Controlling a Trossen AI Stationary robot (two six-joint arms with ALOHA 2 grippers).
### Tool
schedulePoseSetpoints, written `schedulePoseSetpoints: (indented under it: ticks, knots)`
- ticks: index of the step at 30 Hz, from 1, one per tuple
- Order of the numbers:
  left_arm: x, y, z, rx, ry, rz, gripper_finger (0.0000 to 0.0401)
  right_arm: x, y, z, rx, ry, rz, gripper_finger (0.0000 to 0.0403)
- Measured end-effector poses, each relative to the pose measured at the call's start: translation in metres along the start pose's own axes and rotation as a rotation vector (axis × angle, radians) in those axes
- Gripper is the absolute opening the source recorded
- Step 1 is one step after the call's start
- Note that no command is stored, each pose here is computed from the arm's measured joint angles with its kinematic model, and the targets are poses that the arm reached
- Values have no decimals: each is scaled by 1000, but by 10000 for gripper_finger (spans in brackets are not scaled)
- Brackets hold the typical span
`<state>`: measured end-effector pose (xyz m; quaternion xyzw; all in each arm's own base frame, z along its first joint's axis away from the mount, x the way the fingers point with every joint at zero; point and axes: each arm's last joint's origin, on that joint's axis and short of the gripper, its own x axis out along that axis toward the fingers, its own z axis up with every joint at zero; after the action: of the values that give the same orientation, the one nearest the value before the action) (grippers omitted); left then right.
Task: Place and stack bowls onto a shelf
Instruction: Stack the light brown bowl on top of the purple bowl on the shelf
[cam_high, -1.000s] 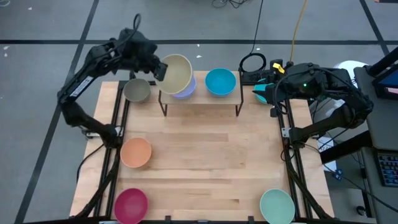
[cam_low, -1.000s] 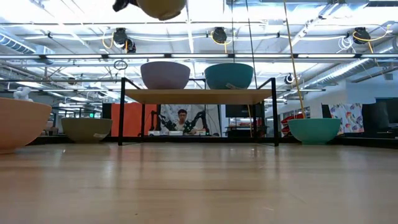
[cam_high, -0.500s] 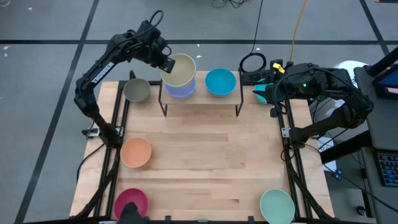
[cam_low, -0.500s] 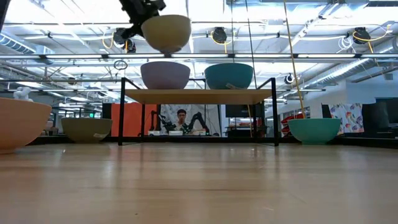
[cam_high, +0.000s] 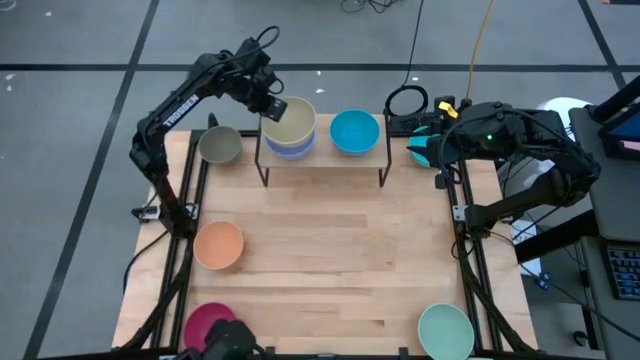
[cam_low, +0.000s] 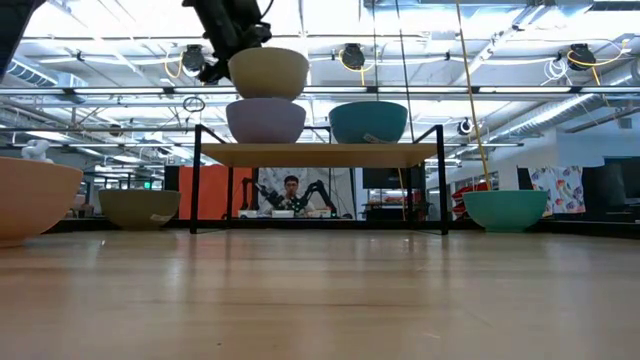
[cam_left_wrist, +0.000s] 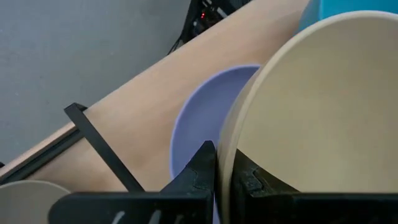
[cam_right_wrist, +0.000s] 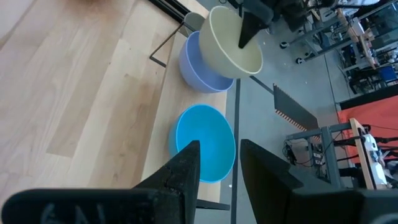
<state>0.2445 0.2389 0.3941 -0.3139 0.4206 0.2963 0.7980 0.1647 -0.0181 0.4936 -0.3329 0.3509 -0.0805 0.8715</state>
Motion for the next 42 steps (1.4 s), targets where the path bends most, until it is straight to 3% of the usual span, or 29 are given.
schedulePoseSetpoints:
  ticks: [12,22,42]
  knots:
    - [28,7,-5,-7,68,78,8,0,1,-1,-4,10,7,109]
    - [44,11,-8,13,75,72,16,0,1,-1,-4,9,8,109]
    - [44,11,-10,69,91,68,21,0,1,-1,-11,6,8,109]
